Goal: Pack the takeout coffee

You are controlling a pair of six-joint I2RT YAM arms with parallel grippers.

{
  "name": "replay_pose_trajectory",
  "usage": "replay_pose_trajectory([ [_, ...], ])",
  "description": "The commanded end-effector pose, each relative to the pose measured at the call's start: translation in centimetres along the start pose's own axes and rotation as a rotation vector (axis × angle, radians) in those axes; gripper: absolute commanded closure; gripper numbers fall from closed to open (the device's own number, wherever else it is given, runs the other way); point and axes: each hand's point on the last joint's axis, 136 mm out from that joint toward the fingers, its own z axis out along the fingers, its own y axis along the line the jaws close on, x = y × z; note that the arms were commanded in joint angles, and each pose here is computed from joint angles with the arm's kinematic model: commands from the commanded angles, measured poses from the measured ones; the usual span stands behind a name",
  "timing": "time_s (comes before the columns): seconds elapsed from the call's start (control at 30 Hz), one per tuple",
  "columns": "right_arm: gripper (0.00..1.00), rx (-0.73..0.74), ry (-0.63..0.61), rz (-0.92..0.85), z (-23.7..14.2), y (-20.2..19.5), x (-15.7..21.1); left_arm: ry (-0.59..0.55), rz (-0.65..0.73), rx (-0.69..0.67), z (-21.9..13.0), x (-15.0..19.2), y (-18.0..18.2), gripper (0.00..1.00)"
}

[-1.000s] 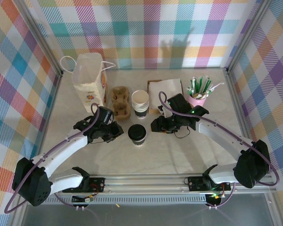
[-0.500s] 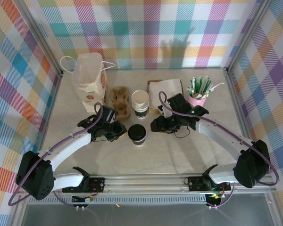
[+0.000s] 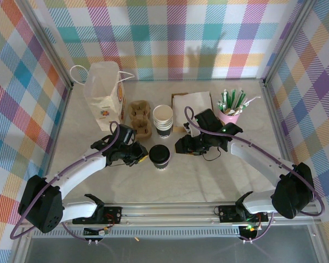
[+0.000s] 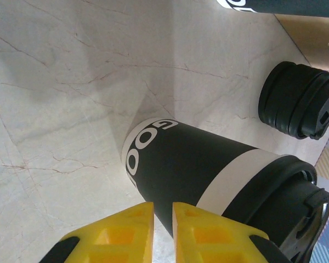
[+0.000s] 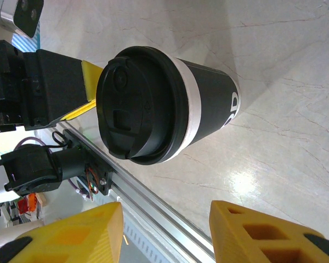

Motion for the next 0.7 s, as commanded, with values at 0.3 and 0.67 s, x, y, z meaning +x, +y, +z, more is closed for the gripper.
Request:
replay_pose_trajectory([
  [0.3, 0.54, -0.015, 0.007, -0.024, -0.5, 0.7, 0.1, 0.001, -0.022, 0.057, -0.4, -0.1, -0.9, 0.83],
  [0.67, 0.55, 0.051, 0.044, -0.061, 1.4, -0.2, -1.8, -0.077, 0.037, 0.003, -2.6, -0.8, -0.3, 0.75],
])
